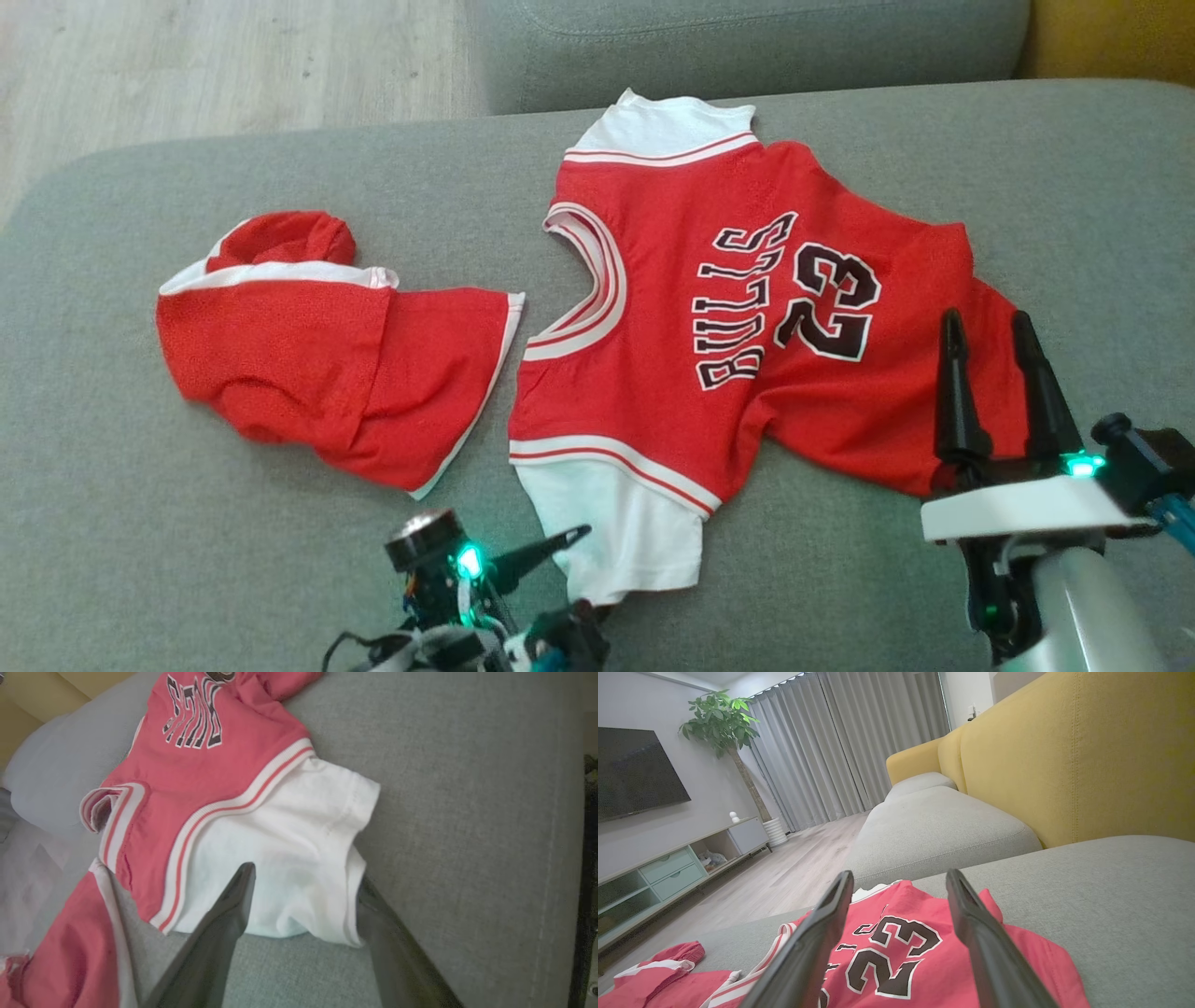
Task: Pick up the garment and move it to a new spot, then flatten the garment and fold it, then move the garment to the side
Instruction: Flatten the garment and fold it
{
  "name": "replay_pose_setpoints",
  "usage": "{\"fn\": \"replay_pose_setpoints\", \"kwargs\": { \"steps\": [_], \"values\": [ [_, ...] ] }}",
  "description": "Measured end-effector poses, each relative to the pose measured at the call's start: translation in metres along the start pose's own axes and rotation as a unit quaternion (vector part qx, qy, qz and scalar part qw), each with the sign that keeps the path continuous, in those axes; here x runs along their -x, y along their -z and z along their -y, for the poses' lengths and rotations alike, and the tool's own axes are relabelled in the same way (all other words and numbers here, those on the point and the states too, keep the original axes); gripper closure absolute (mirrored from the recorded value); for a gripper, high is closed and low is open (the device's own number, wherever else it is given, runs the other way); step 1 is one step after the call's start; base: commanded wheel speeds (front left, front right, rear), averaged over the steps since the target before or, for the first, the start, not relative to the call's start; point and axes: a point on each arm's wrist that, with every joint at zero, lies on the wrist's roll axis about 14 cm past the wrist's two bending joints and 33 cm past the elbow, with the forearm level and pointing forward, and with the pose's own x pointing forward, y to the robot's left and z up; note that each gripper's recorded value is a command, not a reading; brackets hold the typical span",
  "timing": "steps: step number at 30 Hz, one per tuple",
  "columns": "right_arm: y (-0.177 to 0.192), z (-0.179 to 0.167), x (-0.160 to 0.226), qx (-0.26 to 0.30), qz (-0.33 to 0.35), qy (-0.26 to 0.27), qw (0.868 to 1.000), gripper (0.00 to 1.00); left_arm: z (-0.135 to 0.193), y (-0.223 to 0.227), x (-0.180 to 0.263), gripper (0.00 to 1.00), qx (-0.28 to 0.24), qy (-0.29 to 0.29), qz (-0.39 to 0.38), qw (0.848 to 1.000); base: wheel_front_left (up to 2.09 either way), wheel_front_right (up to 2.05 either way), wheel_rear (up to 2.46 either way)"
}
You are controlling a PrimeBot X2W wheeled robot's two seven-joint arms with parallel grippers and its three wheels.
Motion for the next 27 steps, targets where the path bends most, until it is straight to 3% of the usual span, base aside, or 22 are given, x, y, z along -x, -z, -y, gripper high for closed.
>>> {"fn": "replay_pose_setpoints", "kwargs": {
  "steps": [6, 9, 13, 16, 19, 21, 25, 27],
  "values": [
    [-0.001, -0.003, 0.000, 0.000, 0.001, -0.004, 1.000, 0.00, -0.029, -0.009, 0.006, 0.00, 0.078, -0.061, 0.028, 0.995, 0.00, 0.00, 0.00],
    [-0.001, -0.005, 0.000, 0.005, 0.001, -0.007, 1.000, 0.00, -0.055, -0.019, 0.017, 0.00, 0.147, -0.115, 0.068, 0.980, 0.00, 0.00, 0.00],
    [0.003, -0.006, 0.004, 0.008, -0.005, -0.009, 1.000, 0.00, -0.093, -0.028, 0.034, 0.00, 0.175, -0.195, 0.109, 0.959, 0.00, 0.00, 0.00],
    [0.001, -0.007, 0.003, 0.009, -0.003, -0.011, 1.000, 0.00, -0.126, -0.032, 0.050, 0.00, 0.206, -0.265, 0.140, 0.931, 0.00, 0.00, 0.00],
    [0.001, -0.009, 0.004, 0.011, -0.002, -0.014, 1.000, 0.00, -0.150, -0.038, 0.065, 0.00, 0.287, -0.324, 0.186, 0.882, 0.00, 0.00, 0.00],
    [0.001, -0.010, 0.004, 0.012, -0.003, -0.015, 1.000, 0.00, -0.147, -0.041, 0.065, 0.00, 0.347, -0.330, 0.209, 0.853, 0.00, 0.00, 0.00],
    [0.001, -0.009, 0.005, 0.012, -0.004, -0.014, 1.000, 0.00, -0.130, -0.034, 0.056, 0.00, 0.398, -0.319, 0.205, 0.835, 0.00, 0.00, 0.00],
    [0.002, -0.008, 0.006, 0.012, -0.005, -0.012, 1.000, 0.00, -0.118, -0.026, 0.048, 0.00, 0.413, -0.308, 0.192, 0.835, 0.00, 0.00, 0.00]
  ]
}}
